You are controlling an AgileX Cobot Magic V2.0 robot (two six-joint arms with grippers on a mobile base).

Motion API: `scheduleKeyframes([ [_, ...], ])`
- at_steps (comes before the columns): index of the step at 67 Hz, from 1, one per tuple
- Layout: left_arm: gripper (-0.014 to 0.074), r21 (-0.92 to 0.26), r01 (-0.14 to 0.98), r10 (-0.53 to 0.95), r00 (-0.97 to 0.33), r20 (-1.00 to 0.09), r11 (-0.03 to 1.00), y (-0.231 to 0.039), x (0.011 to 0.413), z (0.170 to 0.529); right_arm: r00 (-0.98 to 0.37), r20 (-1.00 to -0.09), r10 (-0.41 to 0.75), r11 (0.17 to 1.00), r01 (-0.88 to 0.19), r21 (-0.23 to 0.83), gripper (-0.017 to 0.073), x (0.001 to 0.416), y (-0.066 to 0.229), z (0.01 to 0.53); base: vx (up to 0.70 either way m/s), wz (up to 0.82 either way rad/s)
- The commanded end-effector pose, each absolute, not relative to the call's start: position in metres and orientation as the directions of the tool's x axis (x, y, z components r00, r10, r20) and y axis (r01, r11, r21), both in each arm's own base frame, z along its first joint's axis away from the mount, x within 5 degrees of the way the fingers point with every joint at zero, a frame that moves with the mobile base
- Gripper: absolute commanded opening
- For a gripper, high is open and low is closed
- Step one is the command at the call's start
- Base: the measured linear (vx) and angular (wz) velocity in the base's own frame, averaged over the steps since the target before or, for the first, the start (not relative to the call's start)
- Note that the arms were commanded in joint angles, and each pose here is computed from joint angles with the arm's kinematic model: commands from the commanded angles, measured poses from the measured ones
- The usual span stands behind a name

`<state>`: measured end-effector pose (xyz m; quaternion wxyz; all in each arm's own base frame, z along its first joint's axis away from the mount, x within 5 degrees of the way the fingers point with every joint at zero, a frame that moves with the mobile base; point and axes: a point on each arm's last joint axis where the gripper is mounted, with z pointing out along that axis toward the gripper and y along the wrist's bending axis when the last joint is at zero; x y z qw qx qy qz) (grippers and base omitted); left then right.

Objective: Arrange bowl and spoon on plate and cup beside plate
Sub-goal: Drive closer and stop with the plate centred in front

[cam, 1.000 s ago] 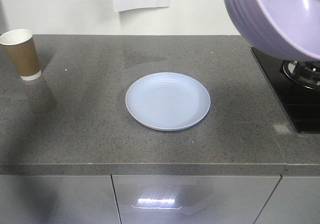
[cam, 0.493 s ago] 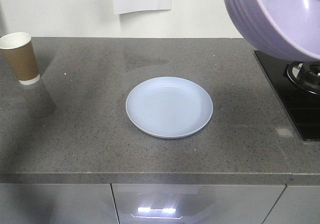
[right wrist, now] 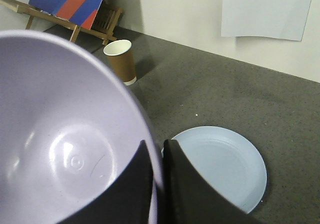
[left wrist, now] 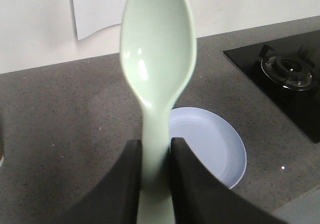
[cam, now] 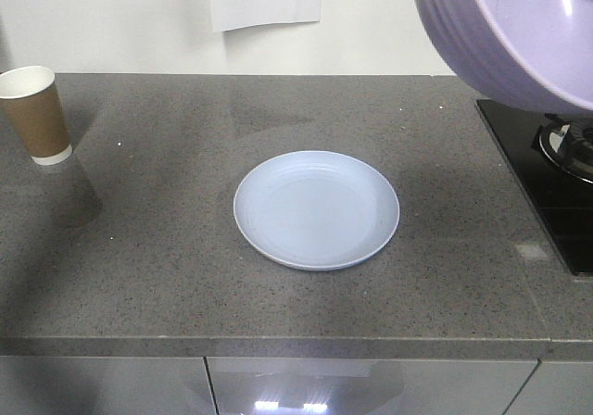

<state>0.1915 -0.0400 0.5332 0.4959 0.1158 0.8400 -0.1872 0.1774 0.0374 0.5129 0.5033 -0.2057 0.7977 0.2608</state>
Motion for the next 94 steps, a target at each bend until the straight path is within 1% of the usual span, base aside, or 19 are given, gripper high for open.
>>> scheduleKeyframes([
  [1,-0.0008,-0.203,0.402,-0.029,-0.397,-0.917,0.893,-0.0426,0.1840,0.5479,-0.336,-0.942,-0.015,0.772,-0.602,0.202,-0.0006,0.1691,0.0398,0.5279,0.04,0.00],
  [94,-0.0008,-0.203,0.402,-0.029,-0.397,-0.917,0.893,-0.0426,0.1840,0.5479,-0.336,-0.942,-0.015,0.772,-0.602,0.202,-0.0006,0.1691,0.0398,0.5279,0.04,0.01],
])
